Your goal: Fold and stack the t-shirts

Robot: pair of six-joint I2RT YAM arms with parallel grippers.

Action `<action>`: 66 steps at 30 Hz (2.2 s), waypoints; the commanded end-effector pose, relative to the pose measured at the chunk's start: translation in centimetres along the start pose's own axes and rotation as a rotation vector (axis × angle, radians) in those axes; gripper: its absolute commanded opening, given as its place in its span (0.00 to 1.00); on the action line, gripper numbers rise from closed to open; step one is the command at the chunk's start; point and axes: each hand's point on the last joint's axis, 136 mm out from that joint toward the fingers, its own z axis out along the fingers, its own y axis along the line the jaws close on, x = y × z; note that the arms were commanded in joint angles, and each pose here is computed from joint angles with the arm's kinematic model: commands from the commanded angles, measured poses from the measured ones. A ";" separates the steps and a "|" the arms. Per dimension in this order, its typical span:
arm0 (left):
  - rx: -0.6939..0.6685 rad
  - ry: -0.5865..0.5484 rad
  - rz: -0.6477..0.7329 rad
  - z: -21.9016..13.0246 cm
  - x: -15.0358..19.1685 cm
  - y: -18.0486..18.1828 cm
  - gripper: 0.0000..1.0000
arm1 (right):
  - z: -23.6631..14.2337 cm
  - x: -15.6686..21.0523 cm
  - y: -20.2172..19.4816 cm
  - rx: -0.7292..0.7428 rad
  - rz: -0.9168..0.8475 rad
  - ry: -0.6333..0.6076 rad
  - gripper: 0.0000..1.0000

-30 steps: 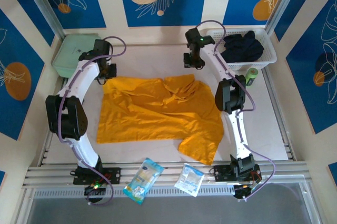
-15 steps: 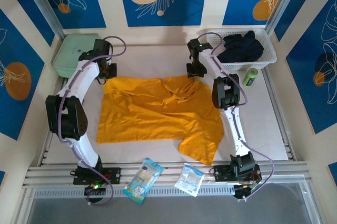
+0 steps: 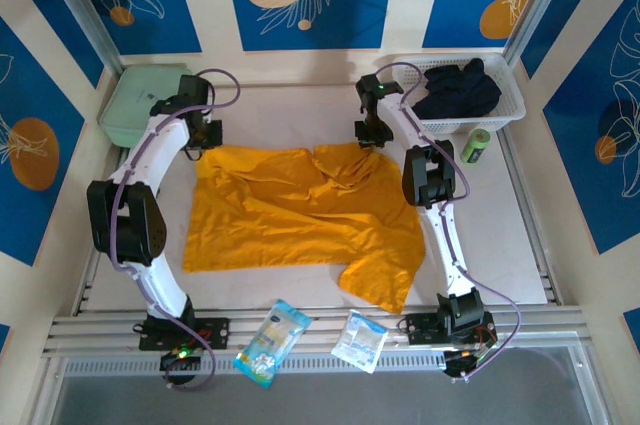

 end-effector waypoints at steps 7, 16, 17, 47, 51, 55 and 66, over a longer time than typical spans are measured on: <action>0.034 0.007 -0.004 0.8 0.2 -1.0 0.00 | 2.0 1.4 3.3 -0.095 -0.027 0.074 0.00; 0.079 -0.112 -0.010 -5.2 -3.3 -1.3 0.00 | -11.5 -1.7 2.8 -0.096 -0.058 -0.184 0.00; 0.086 -0.132 -0.009 -6.5 -3.7 -1.3 0.00 | -13.3 -1.7 2.7 -0.099 -0.059 -0.215 0.00; 0.157 -1.083 -0.093 -50.5 7.0 7.2 0.00 | -62.5 26.1 -2.0 -0.433 -0.254 -1.298 0.00; 0.111 -1.160 -0.125 -53.0 9.5 9.0 0.00 | -64.3 28.5 -4.2 -0.531 -0.238 -1.350 0.00; 0.066 -1.209 -0.146 -54.4 10.9 10.2 0.00 | -65.1 29.9 -5.9 -0.569 -0.229 -1.385 0.00; -0.107 -1.268 -0.150 -55.8 9.0 12.3 0.00 | -69.6 30.3 -9.9 -0.472 -0.182 -1.614 0.00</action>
